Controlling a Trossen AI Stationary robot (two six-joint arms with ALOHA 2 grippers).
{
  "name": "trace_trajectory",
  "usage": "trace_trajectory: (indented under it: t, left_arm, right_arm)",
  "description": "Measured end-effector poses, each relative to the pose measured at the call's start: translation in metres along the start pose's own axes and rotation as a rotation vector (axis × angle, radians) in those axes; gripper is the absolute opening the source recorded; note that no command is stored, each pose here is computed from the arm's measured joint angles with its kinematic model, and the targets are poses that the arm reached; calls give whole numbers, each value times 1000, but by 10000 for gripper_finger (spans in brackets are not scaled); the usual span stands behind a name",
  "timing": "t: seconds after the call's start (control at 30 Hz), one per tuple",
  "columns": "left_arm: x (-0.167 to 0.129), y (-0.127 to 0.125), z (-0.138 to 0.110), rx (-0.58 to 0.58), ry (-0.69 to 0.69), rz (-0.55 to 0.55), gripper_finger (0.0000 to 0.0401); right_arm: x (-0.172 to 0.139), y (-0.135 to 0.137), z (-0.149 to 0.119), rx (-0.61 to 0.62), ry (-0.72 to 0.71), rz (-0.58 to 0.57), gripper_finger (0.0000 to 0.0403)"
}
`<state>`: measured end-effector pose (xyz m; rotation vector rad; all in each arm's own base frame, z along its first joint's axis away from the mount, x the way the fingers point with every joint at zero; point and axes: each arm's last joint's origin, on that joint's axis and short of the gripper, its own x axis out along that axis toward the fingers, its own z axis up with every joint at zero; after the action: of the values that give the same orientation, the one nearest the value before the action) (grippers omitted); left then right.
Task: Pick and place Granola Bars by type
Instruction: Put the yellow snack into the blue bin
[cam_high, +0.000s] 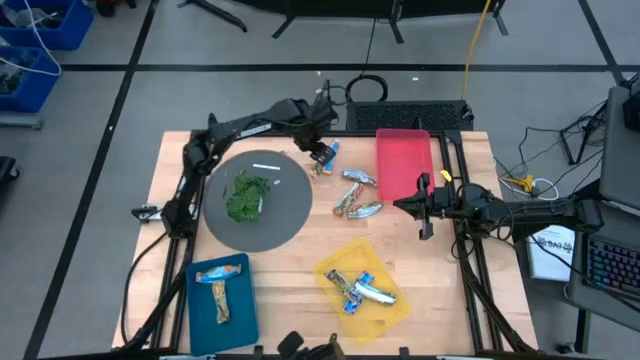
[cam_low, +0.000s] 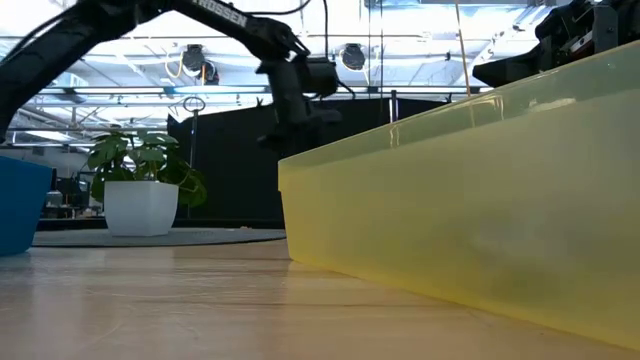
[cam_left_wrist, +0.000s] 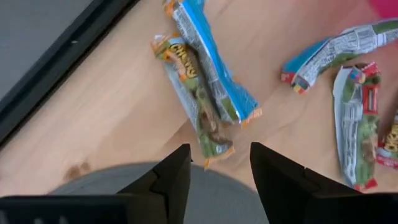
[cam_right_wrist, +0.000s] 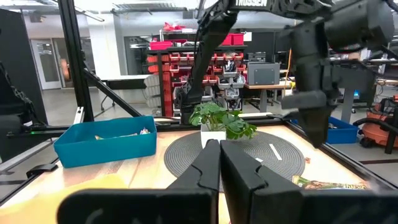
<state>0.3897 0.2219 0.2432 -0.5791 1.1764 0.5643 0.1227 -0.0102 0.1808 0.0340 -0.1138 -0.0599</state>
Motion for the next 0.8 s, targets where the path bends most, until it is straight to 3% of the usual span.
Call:
trace_trajectory:
  t: [0.23, 0.8]
  left_arm:
    - [25, -3, 5, -36, 11, -60, 173]
    - [52, -7, -3, -28, 54, 0, 173]
  right_arm:
    - [0, 0, 0, 0, 0, 0, 4]
    - [0, 0, 0, 0, 0, 0, 4]
